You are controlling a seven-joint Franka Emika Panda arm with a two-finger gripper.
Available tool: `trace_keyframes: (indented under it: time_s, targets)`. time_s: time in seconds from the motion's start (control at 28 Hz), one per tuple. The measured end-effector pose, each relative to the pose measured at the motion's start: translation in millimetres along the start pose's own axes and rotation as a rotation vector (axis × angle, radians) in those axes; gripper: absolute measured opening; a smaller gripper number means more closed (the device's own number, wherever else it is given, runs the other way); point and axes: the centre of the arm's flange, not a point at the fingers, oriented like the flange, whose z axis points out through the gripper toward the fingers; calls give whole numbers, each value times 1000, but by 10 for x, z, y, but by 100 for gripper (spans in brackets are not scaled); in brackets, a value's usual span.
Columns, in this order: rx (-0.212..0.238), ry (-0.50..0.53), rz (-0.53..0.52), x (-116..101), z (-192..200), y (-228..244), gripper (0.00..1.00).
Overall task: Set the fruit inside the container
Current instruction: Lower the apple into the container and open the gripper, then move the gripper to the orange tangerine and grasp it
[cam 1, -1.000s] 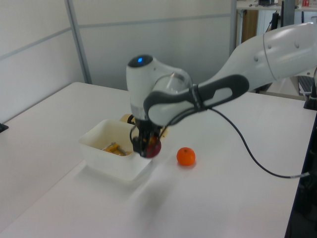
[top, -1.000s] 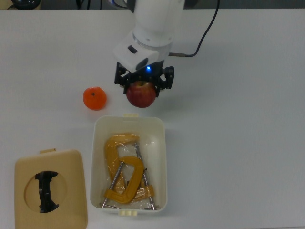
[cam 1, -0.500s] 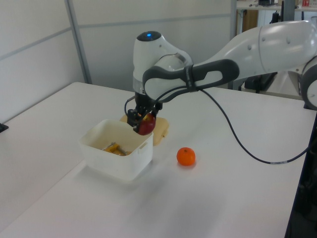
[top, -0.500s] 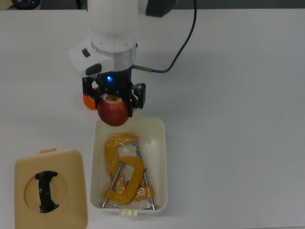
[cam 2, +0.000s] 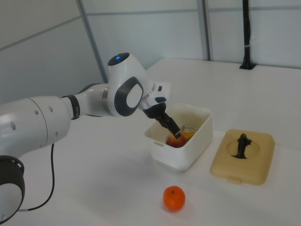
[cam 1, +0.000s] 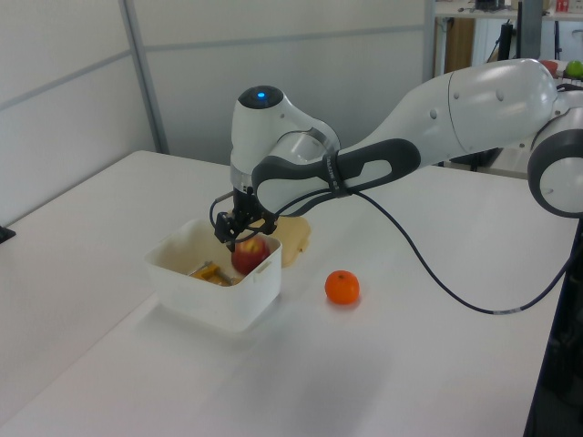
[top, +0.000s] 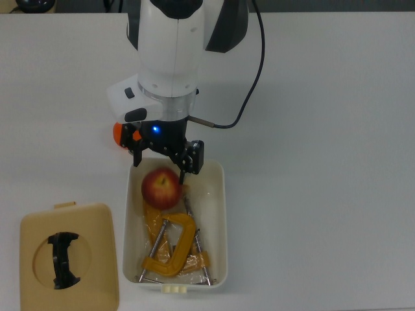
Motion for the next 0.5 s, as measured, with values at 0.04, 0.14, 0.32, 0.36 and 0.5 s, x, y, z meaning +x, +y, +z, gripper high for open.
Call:
trace_keyframes:
  time_s: [0.04, 0.14, 0.32, 0.36, 0.5]
  targets:
    - [1, 3, 1, 10, -15, 1, 100]
    - [5, 14, -8, 42, -76, 9, 100]
    - [-19, -48, -101, -9, -138, 71, 100]
    - [-23, -73, -130, -32, -149, 89, 100]
    - [-9, -213, -290, -162, -225, 199, 100]
